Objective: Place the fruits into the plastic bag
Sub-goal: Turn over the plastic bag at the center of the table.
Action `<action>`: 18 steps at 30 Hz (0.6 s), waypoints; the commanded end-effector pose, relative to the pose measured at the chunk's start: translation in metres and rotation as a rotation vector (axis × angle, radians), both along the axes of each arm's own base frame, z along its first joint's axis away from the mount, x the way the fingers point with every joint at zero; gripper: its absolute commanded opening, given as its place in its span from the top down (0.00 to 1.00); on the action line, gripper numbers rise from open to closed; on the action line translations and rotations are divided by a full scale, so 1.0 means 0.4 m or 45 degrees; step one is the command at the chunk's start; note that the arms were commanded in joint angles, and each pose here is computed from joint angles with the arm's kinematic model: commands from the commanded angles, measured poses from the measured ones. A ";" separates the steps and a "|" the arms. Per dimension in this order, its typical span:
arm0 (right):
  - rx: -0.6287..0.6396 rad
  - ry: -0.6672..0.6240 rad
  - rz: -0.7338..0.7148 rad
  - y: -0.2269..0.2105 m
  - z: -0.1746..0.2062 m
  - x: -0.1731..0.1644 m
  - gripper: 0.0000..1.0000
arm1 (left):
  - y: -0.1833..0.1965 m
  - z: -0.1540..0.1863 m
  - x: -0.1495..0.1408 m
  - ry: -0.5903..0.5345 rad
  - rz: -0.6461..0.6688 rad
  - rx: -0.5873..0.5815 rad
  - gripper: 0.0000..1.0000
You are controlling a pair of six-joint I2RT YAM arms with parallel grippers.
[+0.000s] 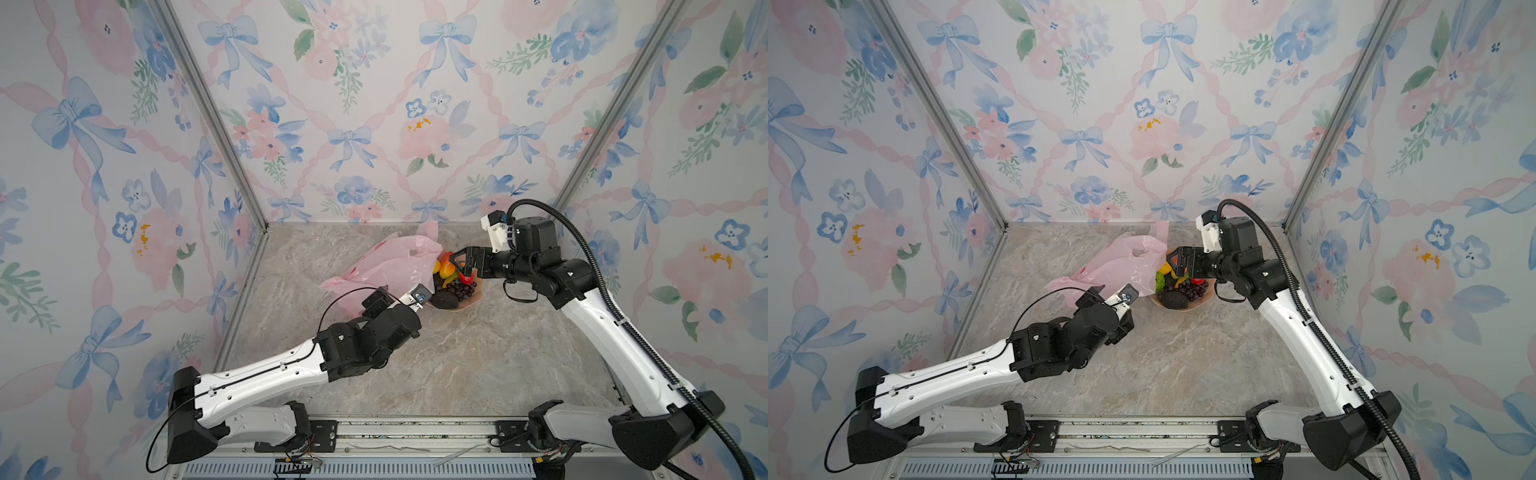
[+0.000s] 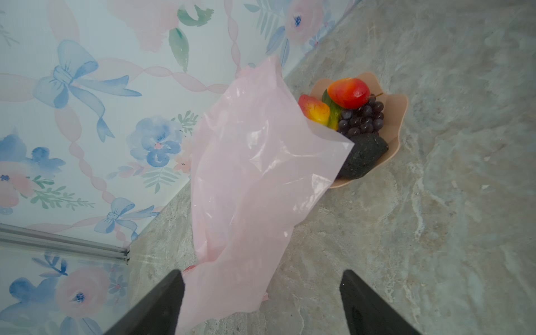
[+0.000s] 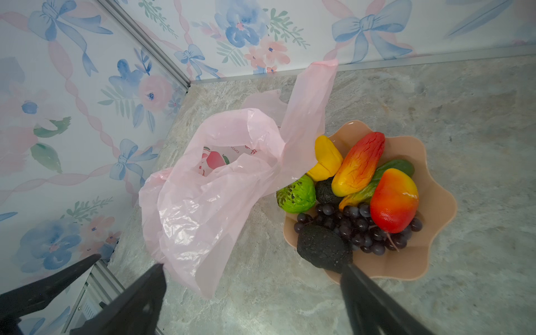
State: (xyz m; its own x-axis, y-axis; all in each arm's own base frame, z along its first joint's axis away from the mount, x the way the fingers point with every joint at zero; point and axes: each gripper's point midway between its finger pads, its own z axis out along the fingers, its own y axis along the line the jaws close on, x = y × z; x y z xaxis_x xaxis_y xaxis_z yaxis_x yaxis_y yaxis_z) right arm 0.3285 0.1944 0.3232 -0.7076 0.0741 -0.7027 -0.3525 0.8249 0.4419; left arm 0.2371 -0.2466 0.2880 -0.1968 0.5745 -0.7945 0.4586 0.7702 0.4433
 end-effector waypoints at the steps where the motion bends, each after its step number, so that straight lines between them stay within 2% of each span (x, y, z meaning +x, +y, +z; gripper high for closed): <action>1: -0.030 0.104 0.015 0.005 -0.028 0.000 0.04 | 0.033 0.042 -0.012 0.083 0.057 -0.224 0.12; 7: 0.054 0.224 0.100 0.062 -0.052 -0.002 0.04 | 0.113 0.052 0.041 0.190 0.189 -0.455 0.11; 13: 0.110 0.293 0.142 0.106 -0.074 0.002 0.04 | 0.158 0.009 0.089 0.327 0.311 -0.579 0.10; 18: 0.116 0.365 0.145 0.136 -0.111 0.015 0.04 | 0.185 -0.040 0.097 0.435 0.382 -0.666 0.10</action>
